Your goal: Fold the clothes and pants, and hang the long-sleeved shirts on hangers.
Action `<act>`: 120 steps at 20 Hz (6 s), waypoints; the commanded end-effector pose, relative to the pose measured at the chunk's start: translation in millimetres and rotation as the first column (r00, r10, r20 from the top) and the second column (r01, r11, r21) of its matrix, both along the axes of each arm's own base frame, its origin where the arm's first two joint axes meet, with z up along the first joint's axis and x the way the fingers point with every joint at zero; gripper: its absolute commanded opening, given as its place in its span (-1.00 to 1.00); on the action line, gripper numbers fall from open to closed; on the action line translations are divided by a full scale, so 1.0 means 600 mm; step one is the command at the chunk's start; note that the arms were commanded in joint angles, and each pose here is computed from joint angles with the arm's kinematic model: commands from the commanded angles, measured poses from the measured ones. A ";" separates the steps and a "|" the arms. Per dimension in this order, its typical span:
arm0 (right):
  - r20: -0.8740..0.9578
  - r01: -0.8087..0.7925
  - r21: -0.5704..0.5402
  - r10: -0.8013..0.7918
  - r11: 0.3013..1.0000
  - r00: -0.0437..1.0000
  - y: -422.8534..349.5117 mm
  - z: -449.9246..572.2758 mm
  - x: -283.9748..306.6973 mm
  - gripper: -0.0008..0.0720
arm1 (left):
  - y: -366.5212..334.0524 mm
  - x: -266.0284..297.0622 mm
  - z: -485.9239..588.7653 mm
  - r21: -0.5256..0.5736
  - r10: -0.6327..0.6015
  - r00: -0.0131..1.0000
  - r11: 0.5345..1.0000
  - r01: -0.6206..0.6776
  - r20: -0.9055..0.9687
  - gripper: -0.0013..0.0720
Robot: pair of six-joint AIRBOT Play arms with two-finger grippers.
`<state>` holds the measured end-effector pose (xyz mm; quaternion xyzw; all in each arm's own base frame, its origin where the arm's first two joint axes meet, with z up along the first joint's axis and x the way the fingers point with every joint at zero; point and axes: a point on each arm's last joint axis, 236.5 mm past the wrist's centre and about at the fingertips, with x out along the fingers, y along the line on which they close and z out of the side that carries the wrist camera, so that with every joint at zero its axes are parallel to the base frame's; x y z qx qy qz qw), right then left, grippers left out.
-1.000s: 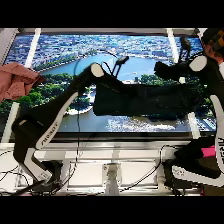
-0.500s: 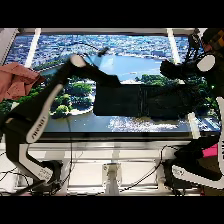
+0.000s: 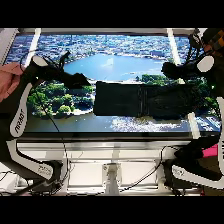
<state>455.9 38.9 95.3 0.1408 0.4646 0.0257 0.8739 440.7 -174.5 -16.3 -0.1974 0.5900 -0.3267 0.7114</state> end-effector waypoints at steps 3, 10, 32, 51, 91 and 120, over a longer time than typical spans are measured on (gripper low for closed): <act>0.034 0.009 -0.007 -0.008 1.000 0.999 -0.004 0.008 0.011 -0.89 | -0.042 0.002 -0.080 0.067 0.032 0.997 0.997 -0.037 0.072 0.94; 0.028 0.007 -0.005 -0.007 1.000 1.000 -0.003 0.007 0.009 -0.89 | -0.102 -0.024 -0.134 0.110 -0.063 0.996 0.992 0.056 0.067 0.94; -0.256 -0.141 0.058 0.151 0.988 0.955 0.162 -0.194 -0.058 -0.89 | -0.105 -0.032 0.150 -0.193 0.019 0.977 0.981 0.023 0.213 -0.89; -0.092 -0.398 0.291 0.440 0.870 0.893 0.679 -0.259 -0.090 -0.89 | 0.025 -0.057 0.350 -0.248 0.217 0.906 0.960 -0.131 0.363 -0.89; -0.185 -0.104 -0.161 0.074 0.981 0.980 0.012 -0.072 0.047 -0.89 | -0.359 -0.003 0.287 -0.268 0.259 0.717 0.958 -0.104 0.648 -0.36; -0.166 -0.165 -0.160 0.138 0.973 0.976 0.034 -0.068 0.050 0.39 | -0.491 -0.261 0.001 -0.044 -0.391 0.886 0.909 0.414 0.250 -0.88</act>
